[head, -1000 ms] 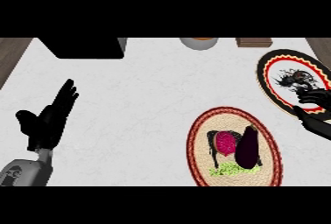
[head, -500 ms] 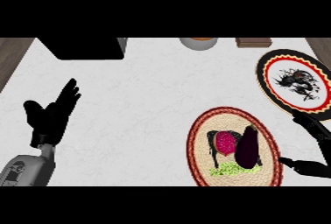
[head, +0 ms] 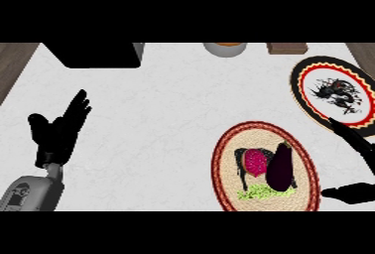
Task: Pick the eggplant from the placemat and place it in the plate
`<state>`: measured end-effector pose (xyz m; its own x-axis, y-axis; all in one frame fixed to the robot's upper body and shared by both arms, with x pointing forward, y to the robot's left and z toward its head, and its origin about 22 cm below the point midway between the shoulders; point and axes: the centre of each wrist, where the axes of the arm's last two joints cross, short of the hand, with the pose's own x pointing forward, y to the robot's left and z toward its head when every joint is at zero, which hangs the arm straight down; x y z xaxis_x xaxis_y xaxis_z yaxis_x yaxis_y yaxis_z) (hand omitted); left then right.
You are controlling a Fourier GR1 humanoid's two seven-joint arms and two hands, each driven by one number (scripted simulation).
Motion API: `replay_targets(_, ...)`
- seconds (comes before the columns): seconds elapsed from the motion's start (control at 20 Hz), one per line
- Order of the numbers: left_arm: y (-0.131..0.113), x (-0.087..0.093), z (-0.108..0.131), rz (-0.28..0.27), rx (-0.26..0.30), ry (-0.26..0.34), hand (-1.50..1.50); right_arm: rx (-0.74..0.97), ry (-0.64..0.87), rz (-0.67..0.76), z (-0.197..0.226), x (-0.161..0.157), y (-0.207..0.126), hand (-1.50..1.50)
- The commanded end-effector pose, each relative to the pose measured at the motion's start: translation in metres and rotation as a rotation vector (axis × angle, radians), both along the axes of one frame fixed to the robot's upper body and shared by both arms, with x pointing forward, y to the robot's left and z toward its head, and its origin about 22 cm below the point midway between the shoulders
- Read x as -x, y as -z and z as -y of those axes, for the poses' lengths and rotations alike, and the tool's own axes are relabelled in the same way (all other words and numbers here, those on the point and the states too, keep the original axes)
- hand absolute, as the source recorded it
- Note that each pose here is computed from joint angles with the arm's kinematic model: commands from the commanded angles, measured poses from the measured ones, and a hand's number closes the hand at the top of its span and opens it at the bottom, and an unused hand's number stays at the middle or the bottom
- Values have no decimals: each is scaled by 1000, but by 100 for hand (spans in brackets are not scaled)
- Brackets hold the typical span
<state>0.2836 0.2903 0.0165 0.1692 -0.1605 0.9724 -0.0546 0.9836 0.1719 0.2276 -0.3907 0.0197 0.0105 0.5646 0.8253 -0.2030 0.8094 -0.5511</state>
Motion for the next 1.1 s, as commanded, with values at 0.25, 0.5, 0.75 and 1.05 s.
replay_targets(0.25, 13, 6, -2, 8, -3, 1, 0, 175, -110, -194, -44, -12, -25, -150)
replay_targets(0.5, -1, -5, -7, 4, -12, 7, 0, 328, -120, -236, -51, -8, -11, -150)
replay_targets(0.75, -11, -10, 7, 2, -7, 17, 0, 378, -135, -309, -81, -43, -18, -150)
replay_targets(1.05, 7, 2, 3, -2, 8, 7, 0, 395, -200, -393, -80, -49, -15, -150)
